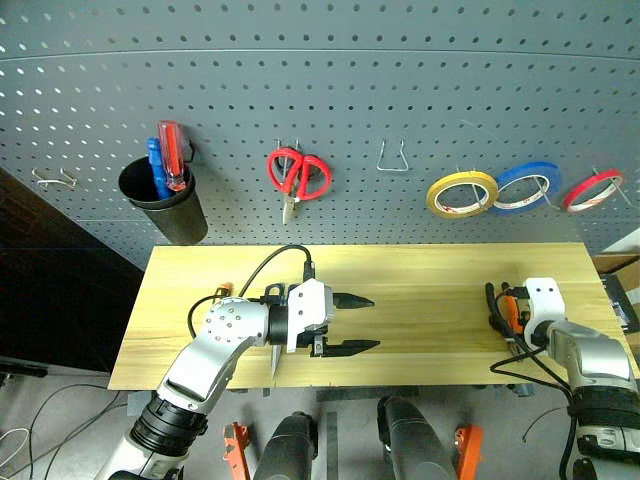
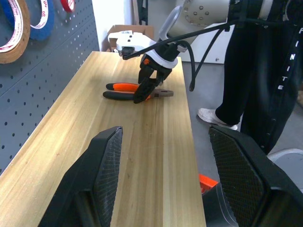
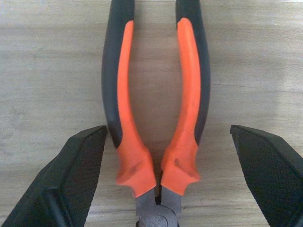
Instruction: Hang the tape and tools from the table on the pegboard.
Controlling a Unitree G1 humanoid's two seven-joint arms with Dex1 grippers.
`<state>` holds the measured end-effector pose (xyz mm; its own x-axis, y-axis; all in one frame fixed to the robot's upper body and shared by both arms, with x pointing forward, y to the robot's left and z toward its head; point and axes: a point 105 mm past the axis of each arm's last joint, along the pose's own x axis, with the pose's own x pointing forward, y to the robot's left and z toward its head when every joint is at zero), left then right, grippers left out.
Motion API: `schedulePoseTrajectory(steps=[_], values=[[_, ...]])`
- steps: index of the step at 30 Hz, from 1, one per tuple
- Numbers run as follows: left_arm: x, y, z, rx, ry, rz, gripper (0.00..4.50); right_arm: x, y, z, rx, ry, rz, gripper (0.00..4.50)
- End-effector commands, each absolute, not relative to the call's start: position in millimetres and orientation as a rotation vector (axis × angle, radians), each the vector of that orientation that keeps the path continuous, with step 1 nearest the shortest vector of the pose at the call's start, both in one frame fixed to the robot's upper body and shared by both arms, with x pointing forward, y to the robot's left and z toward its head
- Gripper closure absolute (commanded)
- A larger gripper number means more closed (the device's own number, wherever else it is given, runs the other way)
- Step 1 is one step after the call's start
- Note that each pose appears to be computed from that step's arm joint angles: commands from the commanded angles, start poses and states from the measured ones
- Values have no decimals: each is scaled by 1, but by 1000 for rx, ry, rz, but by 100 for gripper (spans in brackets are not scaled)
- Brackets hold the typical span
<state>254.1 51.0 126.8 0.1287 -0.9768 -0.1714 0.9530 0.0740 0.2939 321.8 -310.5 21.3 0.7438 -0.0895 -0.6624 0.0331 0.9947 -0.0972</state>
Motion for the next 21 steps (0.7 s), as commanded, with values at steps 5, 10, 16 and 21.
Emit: schedulePoseTrajectory(steps=[5, 10, 16, 21], values=[[247, 47, 129, 383, -108, -1472, 140, 312, -322, 3, -87, 840, -57, 39], [247, 48, 127, 380, -101, -1470, 140, 315, -317, 2, 38, 859, -56, 174], [251, 50, 128, 367, -131, -1434, 140, 321, -308, 15, 36, 800, -37, 184], [264, 60, 131, 292, -168, -1310, 140, 329, -245, 64, -129, 584, 129, 184]])
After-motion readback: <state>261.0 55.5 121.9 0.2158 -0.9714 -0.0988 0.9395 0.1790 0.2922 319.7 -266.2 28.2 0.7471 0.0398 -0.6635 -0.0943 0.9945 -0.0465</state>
